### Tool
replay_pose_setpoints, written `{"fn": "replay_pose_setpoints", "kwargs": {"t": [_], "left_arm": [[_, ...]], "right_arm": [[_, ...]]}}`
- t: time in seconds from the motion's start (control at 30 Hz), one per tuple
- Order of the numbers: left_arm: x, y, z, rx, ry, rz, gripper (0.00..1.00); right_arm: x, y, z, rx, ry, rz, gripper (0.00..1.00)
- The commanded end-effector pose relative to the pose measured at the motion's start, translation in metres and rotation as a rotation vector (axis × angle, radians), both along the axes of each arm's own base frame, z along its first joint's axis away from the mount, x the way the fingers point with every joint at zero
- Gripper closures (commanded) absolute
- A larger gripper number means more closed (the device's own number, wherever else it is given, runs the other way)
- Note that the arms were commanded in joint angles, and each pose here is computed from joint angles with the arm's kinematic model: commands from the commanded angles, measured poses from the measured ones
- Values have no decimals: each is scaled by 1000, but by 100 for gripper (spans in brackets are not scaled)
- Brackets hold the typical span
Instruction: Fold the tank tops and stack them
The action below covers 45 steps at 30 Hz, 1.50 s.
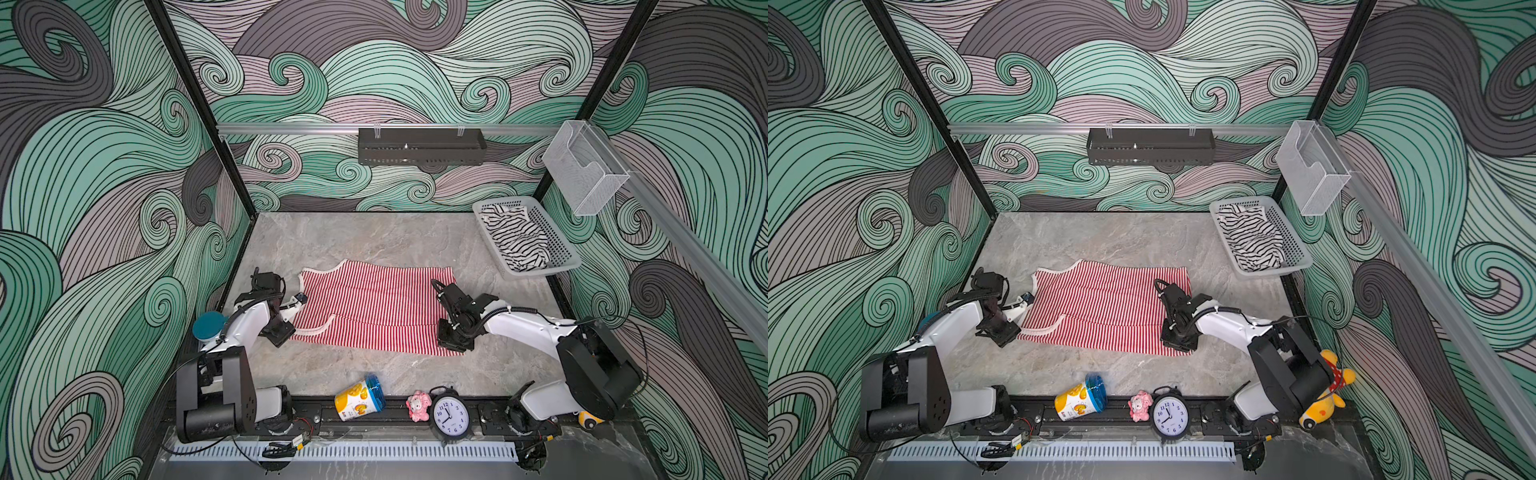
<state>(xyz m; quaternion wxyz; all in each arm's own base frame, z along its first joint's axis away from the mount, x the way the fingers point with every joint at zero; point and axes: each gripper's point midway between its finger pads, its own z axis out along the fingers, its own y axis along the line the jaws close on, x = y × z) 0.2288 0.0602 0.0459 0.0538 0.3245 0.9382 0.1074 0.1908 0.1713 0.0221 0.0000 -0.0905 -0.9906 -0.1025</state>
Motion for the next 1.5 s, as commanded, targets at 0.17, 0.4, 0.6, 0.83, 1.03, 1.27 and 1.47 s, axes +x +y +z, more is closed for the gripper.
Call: {"fn": "replay_pose_setpoints", "kwargs": {"t": [0.17, 0.4, 0.6, 0.83, 1.03, 1.27, 1.47], "left_arm": [[42, -26, 57, -187, -135, 25, 30], [113, -63, 96, -350, -286, 76, 27], [177, -104, 93, -371, -297, 68, 31], [233, -138, 57, -369, -163, 149, 39], [262, -157, 29, -405, -112, 160, 40], [267, -171, 25, -462, -91, 164, 39], [263, -171, 22, -470, -84, 174, 39]], "right_arm": [[48, 0, 47, -10, -109, 12, 52], [111, -19, 63, -6, -173, -38, 54], [177, -48, 62, -9, -197, -118, 61], [232, -68, 47, -4, -174, -187, 68], [254, -75, 26, -6, -132, -198, 72], [269, -75, 12, 14, -113, -205, 73], [276, -73, 10, 29, -118, -208, 73]]}}
